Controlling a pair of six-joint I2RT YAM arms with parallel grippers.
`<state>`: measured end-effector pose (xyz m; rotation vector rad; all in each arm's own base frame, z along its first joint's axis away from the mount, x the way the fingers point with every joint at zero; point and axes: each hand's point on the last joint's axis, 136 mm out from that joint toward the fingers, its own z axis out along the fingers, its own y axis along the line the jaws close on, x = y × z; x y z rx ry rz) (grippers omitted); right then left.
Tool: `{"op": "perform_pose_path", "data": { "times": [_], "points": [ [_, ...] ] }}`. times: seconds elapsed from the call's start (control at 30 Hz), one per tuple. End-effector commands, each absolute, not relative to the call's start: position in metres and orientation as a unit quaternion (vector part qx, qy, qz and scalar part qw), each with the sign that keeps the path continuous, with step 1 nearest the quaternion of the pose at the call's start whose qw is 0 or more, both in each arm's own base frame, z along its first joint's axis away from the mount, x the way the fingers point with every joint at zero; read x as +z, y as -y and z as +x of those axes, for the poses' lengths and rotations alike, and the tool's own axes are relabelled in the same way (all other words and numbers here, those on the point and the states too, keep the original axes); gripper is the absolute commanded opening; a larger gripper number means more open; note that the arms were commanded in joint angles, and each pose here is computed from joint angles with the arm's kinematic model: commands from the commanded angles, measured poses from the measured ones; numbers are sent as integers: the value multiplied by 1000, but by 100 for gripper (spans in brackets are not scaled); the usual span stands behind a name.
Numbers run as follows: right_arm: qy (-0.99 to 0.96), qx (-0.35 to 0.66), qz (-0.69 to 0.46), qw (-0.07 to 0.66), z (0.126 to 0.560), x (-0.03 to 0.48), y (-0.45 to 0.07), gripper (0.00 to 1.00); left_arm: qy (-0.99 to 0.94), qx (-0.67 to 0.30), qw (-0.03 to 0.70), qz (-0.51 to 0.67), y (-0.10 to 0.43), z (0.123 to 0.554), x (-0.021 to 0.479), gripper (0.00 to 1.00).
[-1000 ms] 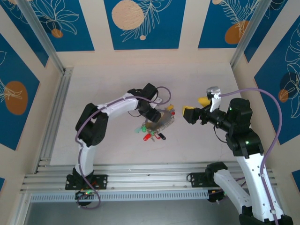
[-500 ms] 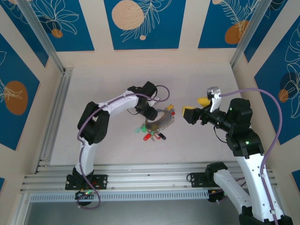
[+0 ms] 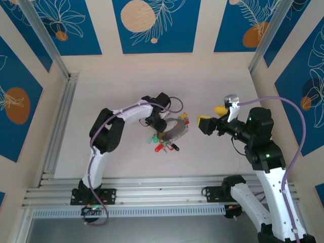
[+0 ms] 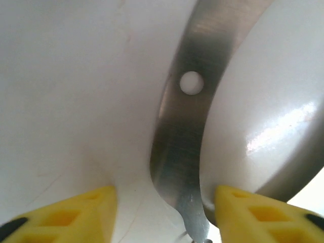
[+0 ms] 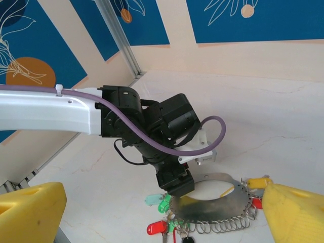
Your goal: Put the keys on the keyring
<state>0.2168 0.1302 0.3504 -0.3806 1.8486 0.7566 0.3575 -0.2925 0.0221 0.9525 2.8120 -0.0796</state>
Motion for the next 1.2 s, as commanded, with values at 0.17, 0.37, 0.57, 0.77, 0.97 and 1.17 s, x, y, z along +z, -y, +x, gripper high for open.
{"op": "perform_pose_path", "data": {
  "times": [0.17, 0.37, 0.57, 0.77, 0.97, 1.17],
  "points": [
    [-770, 312, -158, 533, 213, 351, -127, 99, -946, 21, 63, 316, 273, 342, 2, 12],
    [-768, 312, -157, 536, 211, 353, -127, 99, -942, 30, 96, 319, 272, 345, 25, 0],
    [-768, 314, -156, 536, 210, 355, -127, 99, -929, 63, 168, 322, 265, 349, 79, 0],
    [-764, 322, -153, 538, 208, 359, -127, 99, -903, 111, 245, 334, 257, 342, 143, 0],
    [-761, 323, -152, 542, 204, 363, -126, 99, -888, 123, 280, 344, 251, 323, 182, 0],
    [-767, 323, -147, 535, 199, 362, -124, 99, -909, 38, 242, 338, 260, 298, 172, 11]
  ]
}}
